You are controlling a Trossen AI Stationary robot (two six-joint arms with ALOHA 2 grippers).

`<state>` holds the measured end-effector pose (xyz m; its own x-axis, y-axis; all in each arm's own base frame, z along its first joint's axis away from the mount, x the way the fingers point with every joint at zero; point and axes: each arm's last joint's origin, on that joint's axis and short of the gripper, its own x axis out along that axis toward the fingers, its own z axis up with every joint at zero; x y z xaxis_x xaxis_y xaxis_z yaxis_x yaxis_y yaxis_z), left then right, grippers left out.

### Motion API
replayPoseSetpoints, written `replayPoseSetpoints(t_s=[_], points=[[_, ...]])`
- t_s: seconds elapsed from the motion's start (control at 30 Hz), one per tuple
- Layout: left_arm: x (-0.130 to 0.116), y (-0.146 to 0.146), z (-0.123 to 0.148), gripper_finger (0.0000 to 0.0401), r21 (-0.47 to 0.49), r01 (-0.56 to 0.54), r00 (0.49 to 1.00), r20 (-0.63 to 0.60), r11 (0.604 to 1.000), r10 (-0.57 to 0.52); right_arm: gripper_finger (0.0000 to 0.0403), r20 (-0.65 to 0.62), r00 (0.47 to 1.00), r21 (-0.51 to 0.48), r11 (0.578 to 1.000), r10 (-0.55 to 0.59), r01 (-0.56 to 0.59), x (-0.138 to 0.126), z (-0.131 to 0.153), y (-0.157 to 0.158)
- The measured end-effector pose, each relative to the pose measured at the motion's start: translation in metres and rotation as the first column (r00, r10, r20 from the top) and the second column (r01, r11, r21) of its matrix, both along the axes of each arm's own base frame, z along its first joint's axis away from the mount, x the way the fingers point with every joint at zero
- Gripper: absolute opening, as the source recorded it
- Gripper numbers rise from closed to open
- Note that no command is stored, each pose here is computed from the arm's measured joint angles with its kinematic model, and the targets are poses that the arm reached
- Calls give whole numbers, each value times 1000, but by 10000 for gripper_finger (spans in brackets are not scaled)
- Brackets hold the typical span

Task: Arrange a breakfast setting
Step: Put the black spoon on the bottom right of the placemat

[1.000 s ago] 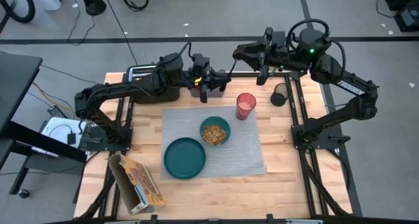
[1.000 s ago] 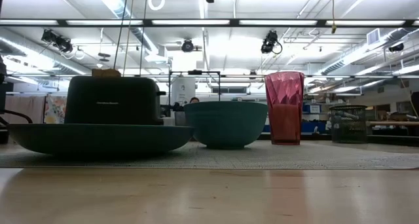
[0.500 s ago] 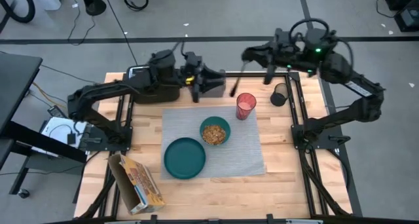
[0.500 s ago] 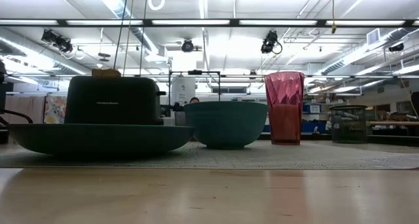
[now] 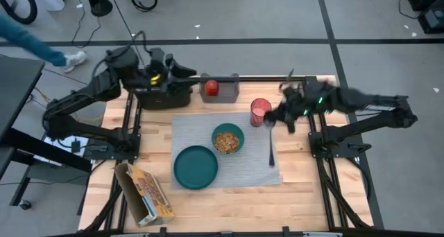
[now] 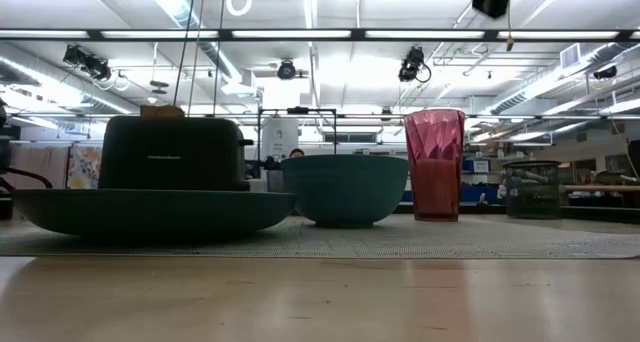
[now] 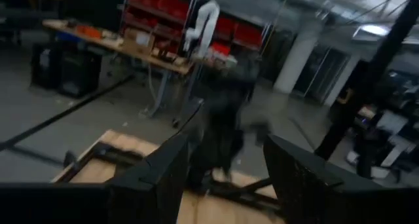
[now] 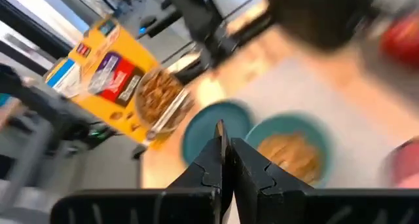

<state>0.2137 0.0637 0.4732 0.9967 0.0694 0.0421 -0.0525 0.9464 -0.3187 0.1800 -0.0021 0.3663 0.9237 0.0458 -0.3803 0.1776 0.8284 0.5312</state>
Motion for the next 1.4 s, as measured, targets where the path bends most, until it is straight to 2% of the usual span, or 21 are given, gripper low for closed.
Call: replayPoseSetpoints(t_s=[0.1, 0.23, 0.37, 0.53, 0.63, 0.73, 0.97, 1.17, 1.4], points=[[-1, -11, 5, 200, 1, 36, 998, 43, 999, -36, 18, -30, 999, 120, 993, -15, 18, 10, -46, 17], [5, -26, 5, 199, -1, 81, 995, 50, 997, -81, 18, -107, 990, 208, 972, -89, 110, 17, -99, 34], [11, -45, 1, 199, -8, 156, 988, 18, 988, -156, 18, -234, 960, 238, 948, -154, 210, 19, -144, 42], [17, -68, -5, 199, -4, 221, 975, -29, 975, -221, 18, -397, 892, 225, 919, -218, 325, 17, -188, 35], [20, -78, -7, 199, -7, 237, 971, -39, 971, -237, 18, -437, 868, 223, 906, -236, 359, 18, -198, 26], [21, -86, -10, 199, -11, 242, 968, -61, 970, -242, 18, -453, 852, 181, 909, -263, 376, 22, -204, 16], [24, -93, -12, 199, -11, 221, 973, -71, 975, -221, 18, -481, 840, 136, 925, -253, 356, 33, -220, -3], [24, -91, -15, 199, -11, 185, 978, -99, 983, -185, 19, -491, 839, 135, 931, -234, 339, 43, -233, -5], [23, -90, -21, 199, -12, 149, 975, -168, 989, -148, 72, -549, 800, 108, 928, -244, 358, 44, -249, -5]])
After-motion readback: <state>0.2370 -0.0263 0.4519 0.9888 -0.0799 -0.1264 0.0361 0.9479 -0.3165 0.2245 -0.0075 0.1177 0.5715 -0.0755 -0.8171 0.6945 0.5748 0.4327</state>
